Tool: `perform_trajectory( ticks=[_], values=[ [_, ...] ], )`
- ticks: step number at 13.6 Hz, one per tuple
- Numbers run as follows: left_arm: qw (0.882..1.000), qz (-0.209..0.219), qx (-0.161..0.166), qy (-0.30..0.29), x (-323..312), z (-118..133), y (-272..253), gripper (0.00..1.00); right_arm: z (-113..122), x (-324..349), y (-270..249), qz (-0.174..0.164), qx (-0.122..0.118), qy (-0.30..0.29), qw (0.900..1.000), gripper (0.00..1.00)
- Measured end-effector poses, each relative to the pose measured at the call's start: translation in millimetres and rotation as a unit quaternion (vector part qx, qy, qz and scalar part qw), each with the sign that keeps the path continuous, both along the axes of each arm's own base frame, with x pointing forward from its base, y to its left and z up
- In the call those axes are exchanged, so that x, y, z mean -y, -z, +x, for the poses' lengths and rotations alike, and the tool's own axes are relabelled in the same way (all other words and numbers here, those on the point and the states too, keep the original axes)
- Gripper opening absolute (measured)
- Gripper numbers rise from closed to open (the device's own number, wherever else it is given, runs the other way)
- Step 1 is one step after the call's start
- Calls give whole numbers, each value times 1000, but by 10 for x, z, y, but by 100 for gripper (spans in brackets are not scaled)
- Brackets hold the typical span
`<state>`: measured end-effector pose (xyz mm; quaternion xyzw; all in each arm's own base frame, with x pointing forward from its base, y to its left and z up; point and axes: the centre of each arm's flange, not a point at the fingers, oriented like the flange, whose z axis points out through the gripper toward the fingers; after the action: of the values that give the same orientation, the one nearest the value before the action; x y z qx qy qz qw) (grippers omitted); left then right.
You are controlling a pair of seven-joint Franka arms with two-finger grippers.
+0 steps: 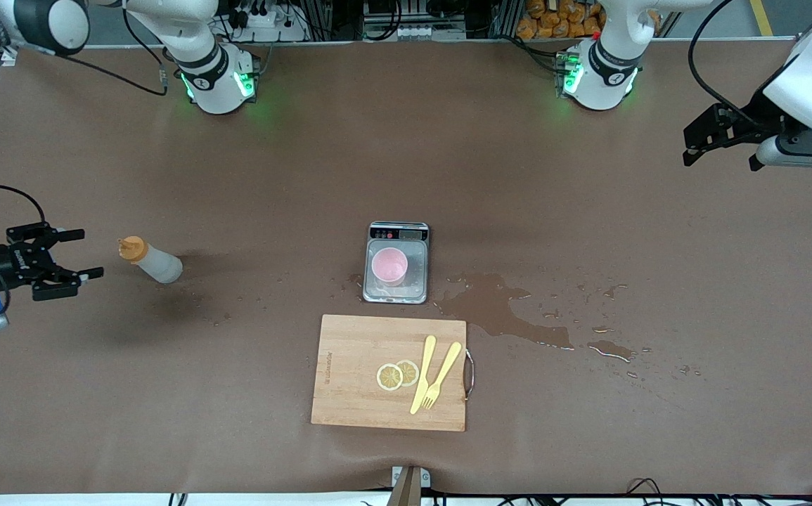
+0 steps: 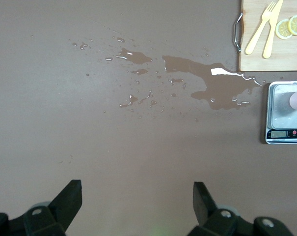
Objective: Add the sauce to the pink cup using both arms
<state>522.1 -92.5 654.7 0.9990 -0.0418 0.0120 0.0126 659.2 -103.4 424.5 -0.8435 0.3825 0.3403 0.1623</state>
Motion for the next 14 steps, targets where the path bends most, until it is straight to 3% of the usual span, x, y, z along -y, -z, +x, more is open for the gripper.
perform_trajectory(
  ticks=[4, 9, 14],
  values=[
    [1000, 0, 0, 0, -2, 0, 0, 100, -90, -904, -758, -91, 57, -91, 990, 100],
    [1000, 0, 0, 0, -1, 0, -2, 100, -550, -793, -1509, -98, 143, -174, 969, 100],
    [1000, 0, 0, 0, -1, 0, -4, 100, -1058, -655, -2400, -142, 265, -215, 929, 100]
  ],
)
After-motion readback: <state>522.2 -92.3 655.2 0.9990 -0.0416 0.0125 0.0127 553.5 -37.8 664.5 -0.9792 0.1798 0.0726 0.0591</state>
